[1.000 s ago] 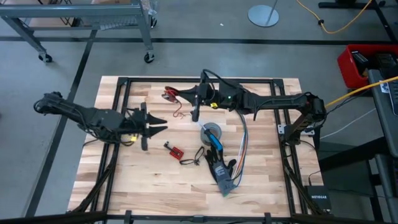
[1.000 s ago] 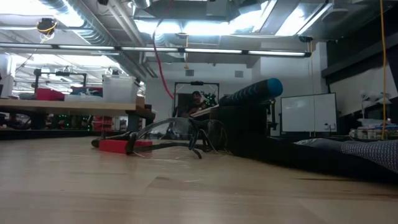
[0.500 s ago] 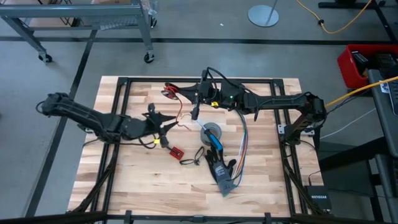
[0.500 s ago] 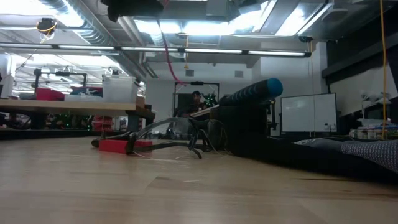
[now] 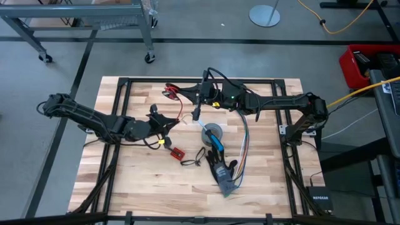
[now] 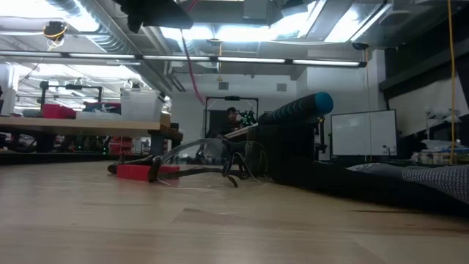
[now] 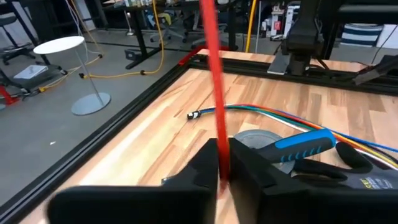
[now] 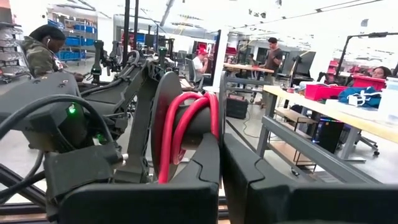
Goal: Coil cords
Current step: Coil the red wire around the spool
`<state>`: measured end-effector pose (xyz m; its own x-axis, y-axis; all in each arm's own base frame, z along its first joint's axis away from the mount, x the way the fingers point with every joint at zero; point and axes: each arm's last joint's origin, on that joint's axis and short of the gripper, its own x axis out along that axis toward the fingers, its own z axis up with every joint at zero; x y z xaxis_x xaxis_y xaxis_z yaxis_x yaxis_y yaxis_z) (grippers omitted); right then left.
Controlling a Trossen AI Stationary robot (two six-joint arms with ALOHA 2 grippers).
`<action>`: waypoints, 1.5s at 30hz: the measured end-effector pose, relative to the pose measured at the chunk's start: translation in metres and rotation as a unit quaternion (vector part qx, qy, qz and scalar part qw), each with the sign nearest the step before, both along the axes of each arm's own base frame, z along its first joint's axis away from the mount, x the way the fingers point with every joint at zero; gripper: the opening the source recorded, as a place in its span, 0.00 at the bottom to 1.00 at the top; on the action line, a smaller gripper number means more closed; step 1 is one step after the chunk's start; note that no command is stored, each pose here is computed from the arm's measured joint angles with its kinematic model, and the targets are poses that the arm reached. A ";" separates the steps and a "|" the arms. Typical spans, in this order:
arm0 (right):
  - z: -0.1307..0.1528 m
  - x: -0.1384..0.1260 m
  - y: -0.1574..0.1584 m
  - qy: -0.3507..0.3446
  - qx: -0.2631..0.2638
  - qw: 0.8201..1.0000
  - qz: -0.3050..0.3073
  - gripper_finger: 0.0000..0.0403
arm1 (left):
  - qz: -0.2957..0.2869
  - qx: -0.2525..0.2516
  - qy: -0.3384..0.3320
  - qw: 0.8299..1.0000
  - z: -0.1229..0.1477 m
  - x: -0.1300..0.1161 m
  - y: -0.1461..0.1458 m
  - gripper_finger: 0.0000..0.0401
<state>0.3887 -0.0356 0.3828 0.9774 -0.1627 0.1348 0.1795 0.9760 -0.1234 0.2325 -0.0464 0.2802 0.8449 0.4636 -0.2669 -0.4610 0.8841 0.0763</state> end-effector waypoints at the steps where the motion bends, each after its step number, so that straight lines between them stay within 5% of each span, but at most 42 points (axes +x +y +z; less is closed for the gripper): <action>1: 0.000 0.000 0.000 0.001 0.000 1.000 0.000 0.01 | 0.001 0.001 0.002 1.000 0.000 0.000 0.000 0.04; 24: -0.027 0.001 0.006 0.133 0.057 0.984 0.101 0.01 | 0.117 -0.011 0.051 0.992 -0.001 -0.034 0.026 0.01; 45: -0.070 0.015 0.000 0.238 0.066 0.969 0.007 0.01 | 0.076 -0.064 -0.067 0.993 0.029 -0.040 0.026 0.00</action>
<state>0.4036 -0.0358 0.3132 0.9264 -0.1337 -0.3519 0.1190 0.9909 -0.0632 0.1928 -0.0208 0.3088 0.7995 0.5586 -0.2209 -0.5887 0.8017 -0.1035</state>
